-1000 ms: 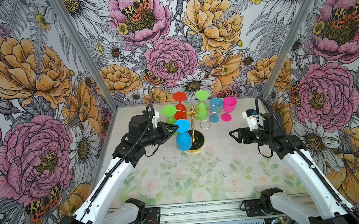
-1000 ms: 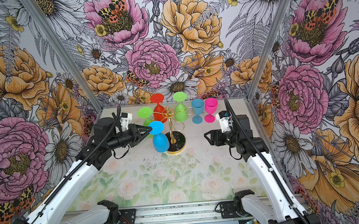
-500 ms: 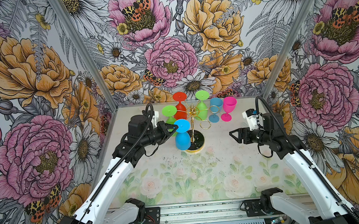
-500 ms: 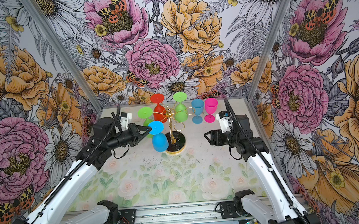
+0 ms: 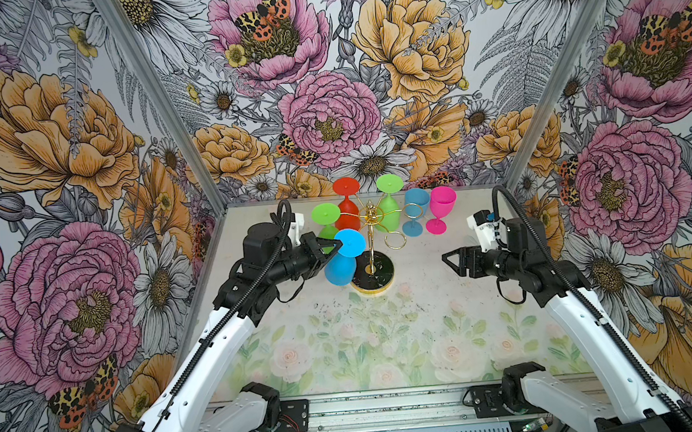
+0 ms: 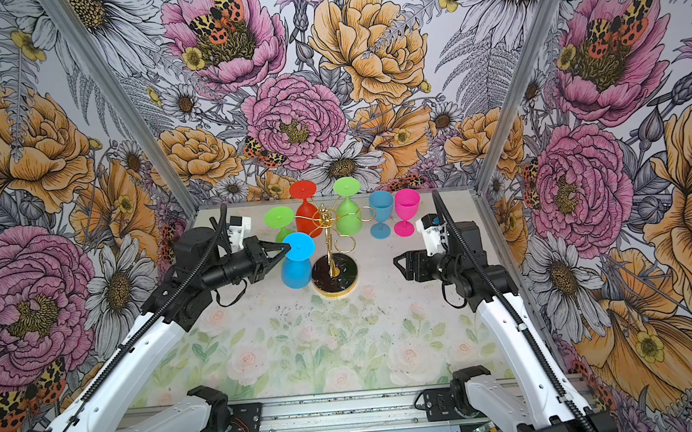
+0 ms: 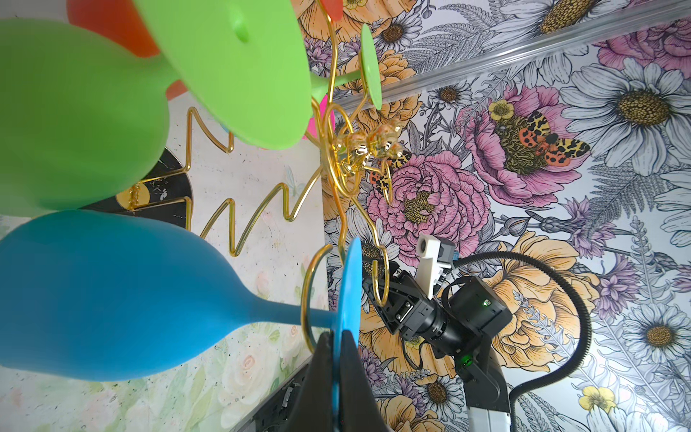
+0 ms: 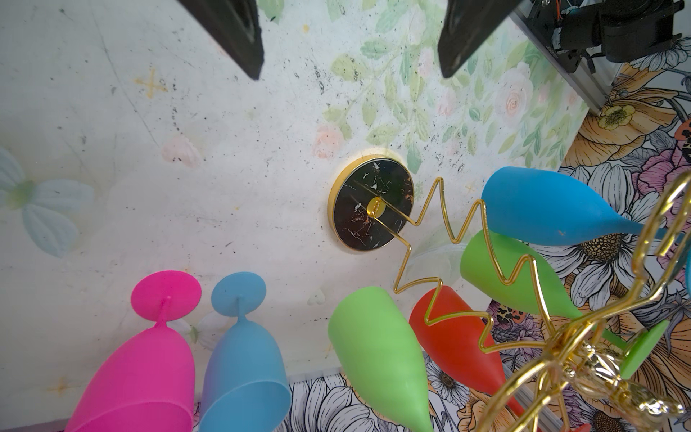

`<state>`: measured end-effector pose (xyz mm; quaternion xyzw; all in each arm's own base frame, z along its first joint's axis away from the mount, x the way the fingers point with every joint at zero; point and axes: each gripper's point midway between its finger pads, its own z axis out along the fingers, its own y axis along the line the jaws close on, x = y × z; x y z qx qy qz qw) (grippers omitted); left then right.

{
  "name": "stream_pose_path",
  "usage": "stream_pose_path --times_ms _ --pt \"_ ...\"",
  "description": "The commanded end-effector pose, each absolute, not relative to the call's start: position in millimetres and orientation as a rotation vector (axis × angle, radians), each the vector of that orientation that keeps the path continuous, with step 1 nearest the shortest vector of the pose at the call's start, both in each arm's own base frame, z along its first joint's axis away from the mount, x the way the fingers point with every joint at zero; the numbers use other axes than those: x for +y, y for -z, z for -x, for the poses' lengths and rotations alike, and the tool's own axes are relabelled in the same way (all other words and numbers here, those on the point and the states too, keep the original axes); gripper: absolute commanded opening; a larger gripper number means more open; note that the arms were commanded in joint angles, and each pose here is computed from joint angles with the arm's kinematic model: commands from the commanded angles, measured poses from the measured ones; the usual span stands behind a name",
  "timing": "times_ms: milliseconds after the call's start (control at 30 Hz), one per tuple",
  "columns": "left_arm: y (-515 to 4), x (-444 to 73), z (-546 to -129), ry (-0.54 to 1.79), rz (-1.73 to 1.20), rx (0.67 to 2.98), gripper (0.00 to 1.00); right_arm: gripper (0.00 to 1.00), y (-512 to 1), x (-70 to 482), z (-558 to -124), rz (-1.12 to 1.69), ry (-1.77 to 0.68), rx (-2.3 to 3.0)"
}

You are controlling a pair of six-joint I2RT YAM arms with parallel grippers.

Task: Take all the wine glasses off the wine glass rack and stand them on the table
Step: 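Pull the blue glass off the rack arm with the left gripper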

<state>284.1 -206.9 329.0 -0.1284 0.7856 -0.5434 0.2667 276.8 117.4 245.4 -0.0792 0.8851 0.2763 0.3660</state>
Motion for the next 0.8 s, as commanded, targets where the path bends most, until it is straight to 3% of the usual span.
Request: stream_pose_path --times_ms 0,767 --pt "-338 -205 -282 1.525 0.335 2.073 0.02 0.74 -244 119 -280 0.199 -0.713 2.262" --pt "-352 -211 -295 1.661 0.353 2.026 0.0 0.74 -245 119 -277 0.194 -0.714 2.252"
